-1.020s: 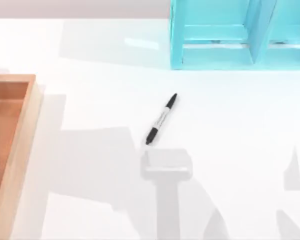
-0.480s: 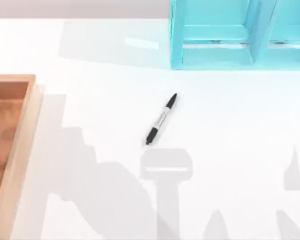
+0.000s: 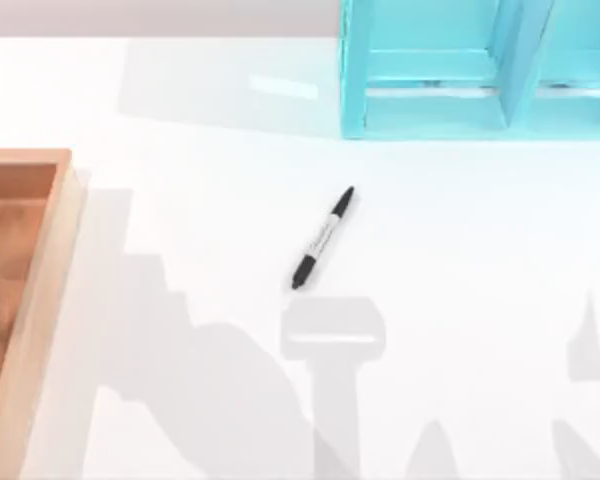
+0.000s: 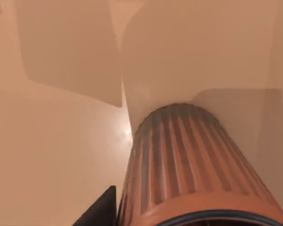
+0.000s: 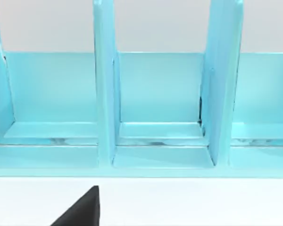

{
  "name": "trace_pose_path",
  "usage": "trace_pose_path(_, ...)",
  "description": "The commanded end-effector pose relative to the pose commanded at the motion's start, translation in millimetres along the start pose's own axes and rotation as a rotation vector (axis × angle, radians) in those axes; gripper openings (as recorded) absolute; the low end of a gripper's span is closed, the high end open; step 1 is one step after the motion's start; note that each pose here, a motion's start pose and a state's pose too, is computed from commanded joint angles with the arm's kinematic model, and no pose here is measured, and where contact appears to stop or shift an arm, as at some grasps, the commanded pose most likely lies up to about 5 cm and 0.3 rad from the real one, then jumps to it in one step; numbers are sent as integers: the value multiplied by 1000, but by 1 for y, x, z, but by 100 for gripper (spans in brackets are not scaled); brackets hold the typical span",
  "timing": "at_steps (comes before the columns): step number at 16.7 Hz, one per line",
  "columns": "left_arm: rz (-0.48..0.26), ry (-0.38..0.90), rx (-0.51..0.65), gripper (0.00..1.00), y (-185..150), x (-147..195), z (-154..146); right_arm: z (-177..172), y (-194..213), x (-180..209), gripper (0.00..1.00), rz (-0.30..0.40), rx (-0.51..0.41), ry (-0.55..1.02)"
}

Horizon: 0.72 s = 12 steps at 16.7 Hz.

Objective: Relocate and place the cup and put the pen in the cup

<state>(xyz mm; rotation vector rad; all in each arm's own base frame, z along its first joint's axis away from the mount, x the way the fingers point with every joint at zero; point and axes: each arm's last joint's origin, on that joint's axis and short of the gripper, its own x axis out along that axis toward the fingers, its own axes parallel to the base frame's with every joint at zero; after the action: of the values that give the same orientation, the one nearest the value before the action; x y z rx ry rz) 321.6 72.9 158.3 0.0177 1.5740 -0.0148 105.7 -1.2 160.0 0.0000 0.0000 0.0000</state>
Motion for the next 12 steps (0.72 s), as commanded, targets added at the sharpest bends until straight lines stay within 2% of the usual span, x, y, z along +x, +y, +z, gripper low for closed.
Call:
trace_pose_path(9,0,0,0,2,0,0,0,0,0,0,100,0,0,0)
trace_pose_path(12,0,0,0,0,0,0,0,0,0,0,100,0,0,0)
